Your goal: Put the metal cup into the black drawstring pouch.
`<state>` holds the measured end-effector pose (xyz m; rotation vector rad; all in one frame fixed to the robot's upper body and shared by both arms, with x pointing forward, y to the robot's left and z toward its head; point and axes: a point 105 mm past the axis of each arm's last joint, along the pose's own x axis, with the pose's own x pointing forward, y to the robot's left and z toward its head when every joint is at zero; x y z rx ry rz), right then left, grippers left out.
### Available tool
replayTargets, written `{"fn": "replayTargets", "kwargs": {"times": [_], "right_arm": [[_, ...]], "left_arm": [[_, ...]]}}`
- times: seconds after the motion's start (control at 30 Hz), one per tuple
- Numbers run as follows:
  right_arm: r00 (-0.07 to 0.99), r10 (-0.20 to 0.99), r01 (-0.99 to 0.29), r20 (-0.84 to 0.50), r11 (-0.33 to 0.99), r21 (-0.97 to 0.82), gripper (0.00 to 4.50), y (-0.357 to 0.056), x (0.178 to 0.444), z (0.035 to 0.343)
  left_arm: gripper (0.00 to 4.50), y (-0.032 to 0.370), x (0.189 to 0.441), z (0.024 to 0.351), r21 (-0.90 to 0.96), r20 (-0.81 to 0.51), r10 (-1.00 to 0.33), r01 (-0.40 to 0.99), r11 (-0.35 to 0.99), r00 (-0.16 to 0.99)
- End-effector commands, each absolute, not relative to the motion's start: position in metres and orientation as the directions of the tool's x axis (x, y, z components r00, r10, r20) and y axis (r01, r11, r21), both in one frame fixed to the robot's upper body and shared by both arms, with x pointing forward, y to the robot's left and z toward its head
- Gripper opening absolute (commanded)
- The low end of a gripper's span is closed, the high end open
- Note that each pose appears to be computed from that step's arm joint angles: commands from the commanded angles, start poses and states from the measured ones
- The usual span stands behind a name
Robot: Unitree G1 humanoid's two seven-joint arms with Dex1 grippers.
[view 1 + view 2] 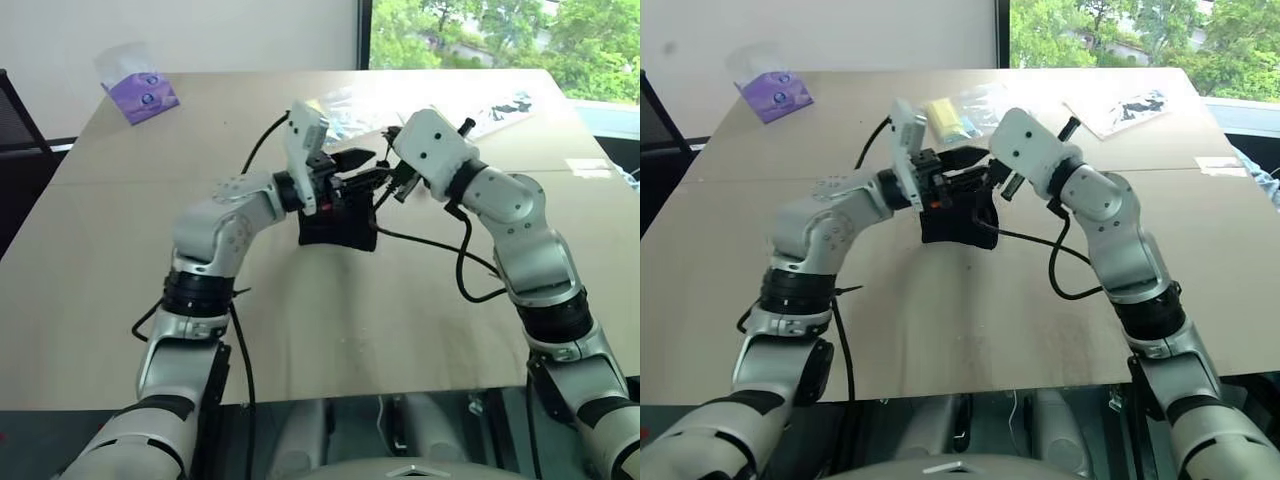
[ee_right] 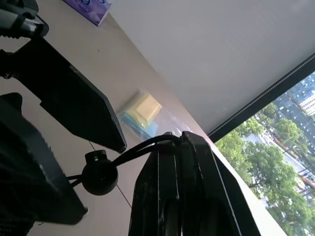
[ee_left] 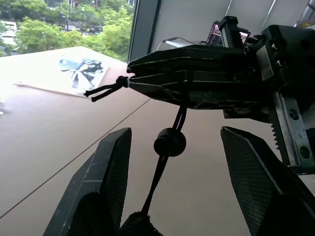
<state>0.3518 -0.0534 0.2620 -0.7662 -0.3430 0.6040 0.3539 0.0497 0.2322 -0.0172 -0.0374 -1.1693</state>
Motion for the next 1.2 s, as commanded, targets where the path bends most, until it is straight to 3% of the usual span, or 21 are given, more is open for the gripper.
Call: {"fn": "replayTargets", "kwargs": {"times": [0.03, 0.07, 0.1, 0.2, 0.27, 0.43, 0.57, 0.7, 0.87, 1.03, 1.07, 1.1, 1.2], "right_arm": [[0.765, 0.631, -0.338, 0.127, 0.561, -0.756, 0.0, -0.05, 0.341, 0.28], [0.765, 0.631, -0.338, 0.126, 0.561, -0.756, 0.0, -0.05, 0.34, 0.28], [0.766, 0.631, -0.338, 0.126, 0.561, -0.756, 0.0, -0.049, 0.34, 0.28], [0.769, 0.627, -0.338, 0.124, 0.563, -0.754, 0.0, -0.049, 0.338, 0.279], [0.773, 0.623, -0.337, 0.121, 0.565, -0.754, 0.0, -0.05, 0.338, 0.279], [0.831, 0.525, -0.29, 0.185, 0.692, -0.661, 0.0, -0.078, 0.35, 0.291], [0.937, 0.259, -0.101, 0.233, 0.842, -0.53, 0.0, -0.152, 0.377, 0.298], [0.99, 0.049, 0.026, 0.132, 0.858, -0.514, 0.0, -0.229, 0.393, 0.264], [0.994, 0.083, -0.037, 0.065, 0.855, -0.517, 0.0, -0.233, 0.393, 0.237], [0.955, 0.289, -0.289, -0.072, 0.843, -0.453, 0.0, -0.196, 0.38, 0.203], [0.948, 0.307, -0.312, -0.089, 0.831, -0.46, 0.6, -0.194, 0.377, 0.199], [0.943, 0.315, -0.329, -0.108, 0.829, -0.453, 0.91, -0.194, 0.374, 0.194], [0.922, 0.353, -0.385, -0.158, 0.814, -0.435, 2.43, -0.195, 0.357, 0.18]], "left_arm": [[2.95, 0.04, 0.352, 0.244, 0.071, 0.072, -0.935, 0.934, 0.351, 0.346], [2.45, 0.038, 0.353, 0.245, 0.07, 0.078, -0.938, 0.936, 0.344, 0.339], [2.3, 0.036, 0.353, 0.245, 0.068, 0.08, -0.94, 0.939, 0.336, 0.33], [0.89, 0.033, 0.353, 0.243, 0.069, 0.079, -0.945, 0.944, 0.322, 0.317], [0.19, 0.033, 0.354, 0.242, 0.068, 0.074, -0.946, 0.945, 0.32, 0.315], [0.2, 0.041, 0.358, 0.22, 0.073, -0.009, -0.941, 0.938, 0.338, 0.339], [0.2, 0.068, 0.361, 0.179, 0.063, -0.133, -0.905, 0.915, 0.398, 0.403], [0.2, 0.094, 0.356, 0.15, 0.055, -0.217, -0.871, 0.896, 0.44, 0.441], [0.2, 0.092, 0.35, 0.15, 0.068, -0.217, -0.873, 0.899, 0.432, 0.436], [0.2, 0.073, 0.337, 0.154, 0.092, -0.191, -0.91, 0.929, 0.358, 0.369], [1.23, 0.071, 0.335, 0.159, 0.065, -0.163, -0.918, 0.932, 0.357, 0.363], [1.55, 0.068, 0.333, 0.162, 0.069, -0.149, -0.922, 0.934, 0.352, 0.358], [3.04, 0.068, 0.329, 0.171, 0.082, -0.115, -0.917, 0.923, 0.375, 0.383]]}}
